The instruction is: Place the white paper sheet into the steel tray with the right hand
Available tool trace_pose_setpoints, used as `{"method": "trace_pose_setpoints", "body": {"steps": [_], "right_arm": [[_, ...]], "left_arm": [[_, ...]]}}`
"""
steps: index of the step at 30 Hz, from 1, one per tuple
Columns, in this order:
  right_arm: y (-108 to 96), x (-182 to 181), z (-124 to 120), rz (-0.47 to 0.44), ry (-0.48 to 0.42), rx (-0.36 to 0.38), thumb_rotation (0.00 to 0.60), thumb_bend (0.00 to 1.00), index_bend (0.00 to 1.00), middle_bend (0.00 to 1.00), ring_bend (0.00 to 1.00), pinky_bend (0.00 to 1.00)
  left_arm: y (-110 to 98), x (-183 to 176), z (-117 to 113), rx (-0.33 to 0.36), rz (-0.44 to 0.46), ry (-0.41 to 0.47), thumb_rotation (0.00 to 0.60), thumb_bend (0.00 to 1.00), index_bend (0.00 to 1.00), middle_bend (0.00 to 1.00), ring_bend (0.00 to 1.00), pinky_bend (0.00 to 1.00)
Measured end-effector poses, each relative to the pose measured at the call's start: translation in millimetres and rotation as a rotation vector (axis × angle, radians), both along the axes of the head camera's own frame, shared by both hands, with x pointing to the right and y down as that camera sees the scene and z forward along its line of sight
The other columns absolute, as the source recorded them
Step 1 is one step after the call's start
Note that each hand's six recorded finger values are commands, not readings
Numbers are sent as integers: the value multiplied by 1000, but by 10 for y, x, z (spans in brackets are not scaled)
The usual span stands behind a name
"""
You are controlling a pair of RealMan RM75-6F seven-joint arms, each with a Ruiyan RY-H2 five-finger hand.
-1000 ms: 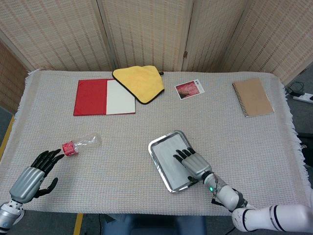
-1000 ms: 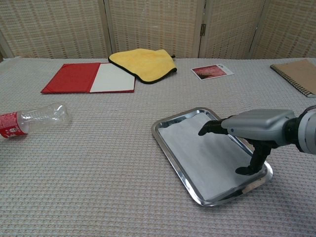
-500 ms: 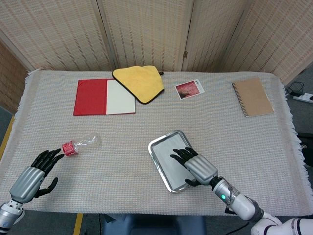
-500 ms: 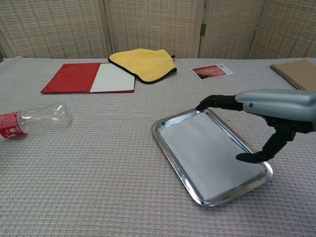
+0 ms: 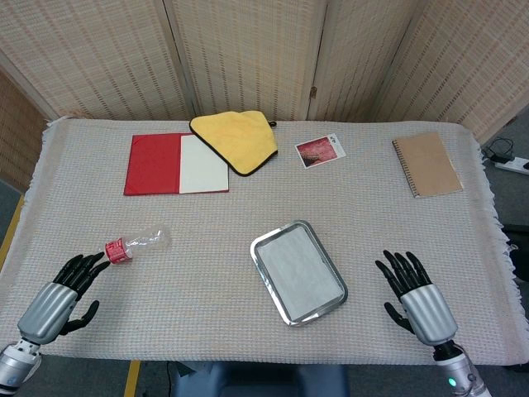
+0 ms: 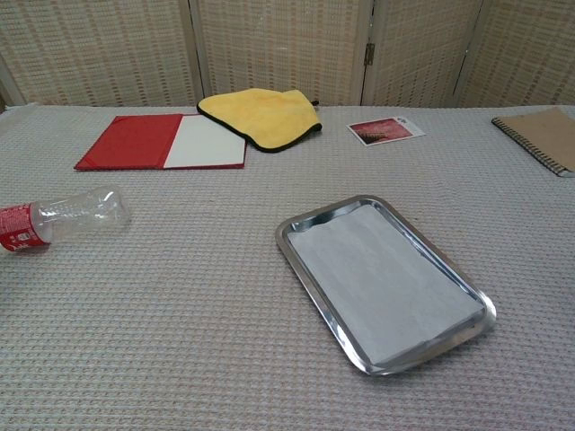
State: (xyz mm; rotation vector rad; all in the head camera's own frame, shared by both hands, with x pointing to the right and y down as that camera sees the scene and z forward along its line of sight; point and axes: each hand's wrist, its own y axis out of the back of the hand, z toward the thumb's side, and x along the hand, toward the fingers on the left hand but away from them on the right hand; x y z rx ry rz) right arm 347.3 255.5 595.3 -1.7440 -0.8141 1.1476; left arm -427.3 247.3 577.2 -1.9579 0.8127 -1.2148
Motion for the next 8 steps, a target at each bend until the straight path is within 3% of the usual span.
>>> {"method": "trace_pose_setpoints", "body": {"steps": [8], "right_arm": [[26, 74, 23, 27, -5, -70, 600, 370, 0, 0, 0, 0]], "left_arm": [[6, 15, 29, 11, 3, -23, 600, 582, 48, 0, 0, 0]]}}
